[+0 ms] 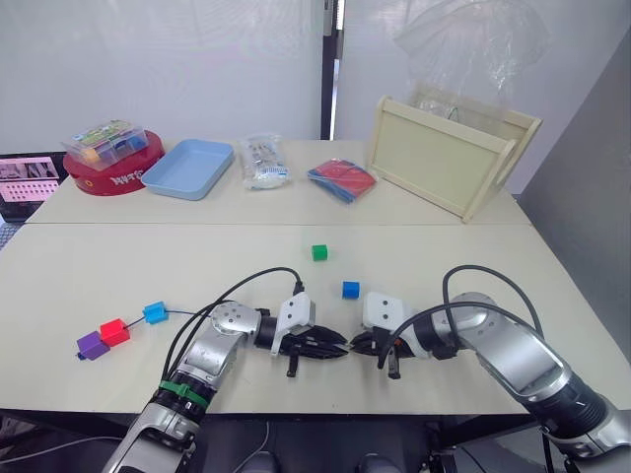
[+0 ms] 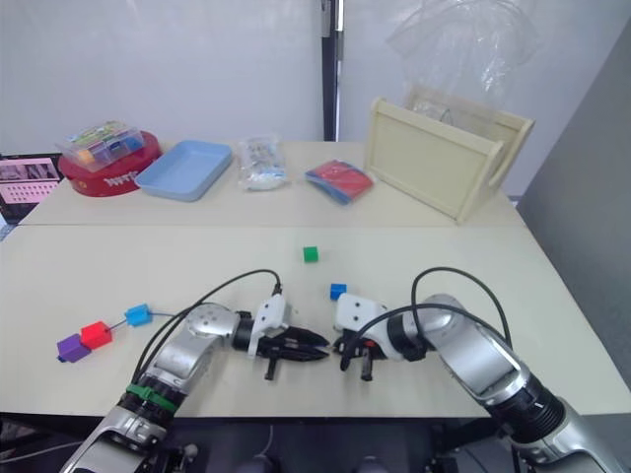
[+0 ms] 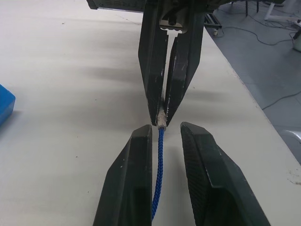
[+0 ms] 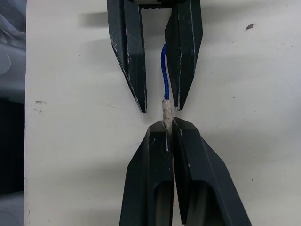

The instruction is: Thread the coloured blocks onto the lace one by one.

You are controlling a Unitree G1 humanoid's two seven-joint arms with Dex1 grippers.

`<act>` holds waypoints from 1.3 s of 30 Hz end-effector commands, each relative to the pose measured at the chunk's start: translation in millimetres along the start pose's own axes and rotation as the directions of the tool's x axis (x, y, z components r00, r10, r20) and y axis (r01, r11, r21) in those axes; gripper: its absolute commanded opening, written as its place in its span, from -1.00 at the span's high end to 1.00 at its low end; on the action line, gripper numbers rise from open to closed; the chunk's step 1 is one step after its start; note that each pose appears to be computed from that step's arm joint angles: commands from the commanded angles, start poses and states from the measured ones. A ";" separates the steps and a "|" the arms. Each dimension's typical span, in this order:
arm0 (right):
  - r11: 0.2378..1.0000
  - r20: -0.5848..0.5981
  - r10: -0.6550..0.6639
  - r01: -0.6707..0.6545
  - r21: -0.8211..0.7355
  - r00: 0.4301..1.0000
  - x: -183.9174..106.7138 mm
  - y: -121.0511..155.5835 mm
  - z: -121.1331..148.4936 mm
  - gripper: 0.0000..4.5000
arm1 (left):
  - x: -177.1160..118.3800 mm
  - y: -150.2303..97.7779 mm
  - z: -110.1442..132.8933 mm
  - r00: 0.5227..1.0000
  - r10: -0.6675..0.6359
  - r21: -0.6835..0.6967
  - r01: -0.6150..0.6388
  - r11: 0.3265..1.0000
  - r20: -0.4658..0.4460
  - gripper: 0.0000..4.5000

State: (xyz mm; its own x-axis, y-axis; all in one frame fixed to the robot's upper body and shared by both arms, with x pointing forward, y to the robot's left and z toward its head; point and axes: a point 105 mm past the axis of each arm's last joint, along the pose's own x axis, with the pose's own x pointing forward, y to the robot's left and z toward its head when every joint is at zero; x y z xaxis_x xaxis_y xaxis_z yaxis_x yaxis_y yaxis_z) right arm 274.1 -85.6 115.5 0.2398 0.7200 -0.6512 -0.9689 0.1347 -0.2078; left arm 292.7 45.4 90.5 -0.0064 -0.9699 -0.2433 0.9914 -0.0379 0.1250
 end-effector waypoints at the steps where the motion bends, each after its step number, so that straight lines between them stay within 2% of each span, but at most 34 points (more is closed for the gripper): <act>1: 1.000 0.023 -0.002 0.003 -0.026 1.000 -2.4 1.1 8.3 1.00 | 3.6 -1.0 8.2 1.000 -0.018 0.027 0.018 0.999 0.020 0.56; 6: 1.000 0.025 -0.005 0.005 -0.025 1.000 -2.4 0.8 8.7 1.00 | 3.9 -1.6 8.0 0.999 -0.027 0.022 0.027 0.999 0.019 0.56; 9: 1.000 0.025 -0.006 0.007 -0.026 1.000 -2.4 0.7 8.9 1.00 | 3.9 -2.0 7.3 0.999 -0.032 0.021 0.031 0.999 0.015 0.92; 10: 1.000 0.026 -0.006 0.007 -0.026 1.000 -2.4 0.7 8.9 1.00 | 3.8 -1.8 7.0 0.999 -0.031 0.022 0.030 0.999 0.012 0.99; 18: 1.000 0.022 0.001 0.000 -0.031 1.000 -1.7 3.3 9.6 1.00 | 4.3 -0.1 6.4 1.000 -0.022 0.025 0.022 0.999 0.008 0.99; 22: 0.999 0.040 0.017 -0.018 0.031 0.999 -8.2 7.2 11.4 1.00 | 3.1 1.4 6.2 1.000 -0.019 0.030 0.019 0.999 0.002 0.99; 23: 0.999 0.046 0.019 -0.021 0.044 0.999 -11.2 8.3 11.7 0.70 | 2.5 2.1 6.4 1.000 -0.017 0.030 0.017 0.999 0.002 1.00; 24: 0.998 0.050 0.018 -0.021 0.052 0.999 -13.1 9.0 12.0 0.60 | 2.1 2.5 6.5 1.000 -0.016 0.031 0.016 0.999 0.002 1.00; 30: 0.990 0.132 -0.011 -0.008 0.143 0.991 -40.4 18.2 10.5 -0.34 | -7.0 5.4 4.5 1.000 0.001 0.029 -0.001 1.000 -0.004 1.00; 34: 0.979 0.218 -0.142 0.104 0.175 0.966 -60.3 12.4 12.0 -0.93 | -16.3 6.1 3.0 1.000 0.012 0.026 -0.012 1.000 -0.010 1.00; 39: 0.925 0.312 -0.347 0.270 0.267 0.884 -77.8 0.8 8.3 -0.97 | -25.9 7.9 3.0 0.999 0.040 0.017 -0.040 0.999 -0.006 1.00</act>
State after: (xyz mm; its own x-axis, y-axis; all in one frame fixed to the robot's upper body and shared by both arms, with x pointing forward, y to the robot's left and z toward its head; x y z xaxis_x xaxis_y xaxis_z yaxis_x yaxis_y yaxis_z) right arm 253.8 -134.3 155.6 0.4812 0.8028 -0.3520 -0.8734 0.4737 -0.1136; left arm 300.1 67.9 90.2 0.0296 -0.9602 -0.2777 0.9927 -0.0042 0.1202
